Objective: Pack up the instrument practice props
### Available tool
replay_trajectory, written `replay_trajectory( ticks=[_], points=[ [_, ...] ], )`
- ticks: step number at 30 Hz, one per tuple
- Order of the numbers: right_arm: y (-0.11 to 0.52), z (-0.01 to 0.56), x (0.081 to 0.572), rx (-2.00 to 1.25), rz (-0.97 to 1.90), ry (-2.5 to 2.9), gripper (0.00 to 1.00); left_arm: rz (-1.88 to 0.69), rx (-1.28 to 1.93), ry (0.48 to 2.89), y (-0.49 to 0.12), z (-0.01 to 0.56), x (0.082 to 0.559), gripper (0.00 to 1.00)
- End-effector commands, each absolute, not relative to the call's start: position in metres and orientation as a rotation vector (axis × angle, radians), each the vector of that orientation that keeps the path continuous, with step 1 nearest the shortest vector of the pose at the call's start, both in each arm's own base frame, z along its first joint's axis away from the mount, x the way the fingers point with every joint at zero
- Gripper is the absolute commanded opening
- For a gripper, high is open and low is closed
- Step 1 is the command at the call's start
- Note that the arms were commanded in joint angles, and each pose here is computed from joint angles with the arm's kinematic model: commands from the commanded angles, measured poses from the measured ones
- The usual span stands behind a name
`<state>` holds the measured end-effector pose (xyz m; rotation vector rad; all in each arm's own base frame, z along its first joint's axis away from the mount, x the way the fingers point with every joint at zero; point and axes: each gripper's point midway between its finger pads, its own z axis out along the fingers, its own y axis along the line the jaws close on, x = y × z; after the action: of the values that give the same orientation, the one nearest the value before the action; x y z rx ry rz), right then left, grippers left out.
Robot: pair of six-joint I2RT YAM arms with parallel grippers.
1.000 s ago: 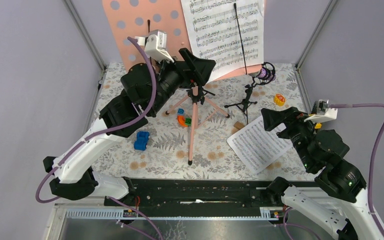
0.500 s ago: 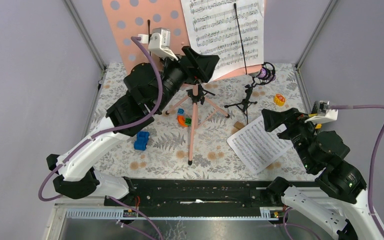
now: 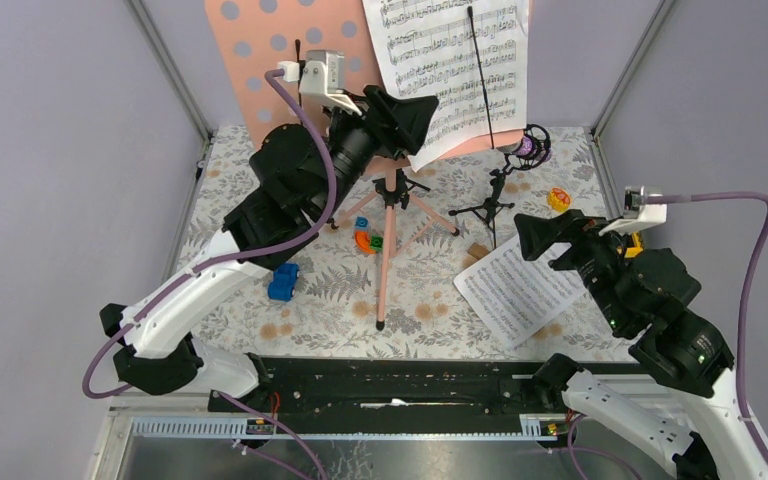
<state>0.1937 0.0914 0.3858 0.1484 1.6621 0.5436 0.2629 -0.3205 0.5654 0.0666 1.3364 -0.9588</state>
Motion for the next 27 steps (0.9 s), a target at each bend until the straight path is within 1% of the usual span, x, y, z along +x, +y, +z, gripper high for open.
replay_trajectory(
  ticks=[1,3,7,11,14,18,21,27],
  points=[
    [0.112,0.438,0.189,-0.043,0.606,1.549,0.99,-0.953,0.058,1.245,-0.315,0.589,0.263,0.55],
    [0.12,0.453,0.188,-0.116,0.617,1.523,0.99,-0.943,0.057,1.24,-0.315,0.589,0.264,0.51],
    [0.136,0.485,0.191,-0.241,0.607,1.475,0.99,-0.934,0.057,1.246,-0.317,0.586,0.266,0.4],
    [0.144,0.513,0.202,-0.267,0.582,1.442,0.96,-0.923,0.054,1.25,-0.315,0.584,0.267,0.28],
    [0.157,0.526,0.218,-0.296,0.549,1.471,0.94,-0.916,0.053,1.253,-0.314,0.582,0.268,0.2],
    [0.179,0.542,0.237,-0.351,0.545,1.489,0.94,-0.912,0.051,1.251,-0.311,0.583,0.267,0.14],
    [0.191,0.558,0.249,-0.361,0.545,1.48,0.94,-0.911,0.05,1.252,-0.311,0.582,0.267,0.11],
    [0.195,0.573,0.279,-0.293,0.467,1.482,0.83,-0.908,0.031,1.256,-0.307,0.583,0.267,0.06]
  ],
)
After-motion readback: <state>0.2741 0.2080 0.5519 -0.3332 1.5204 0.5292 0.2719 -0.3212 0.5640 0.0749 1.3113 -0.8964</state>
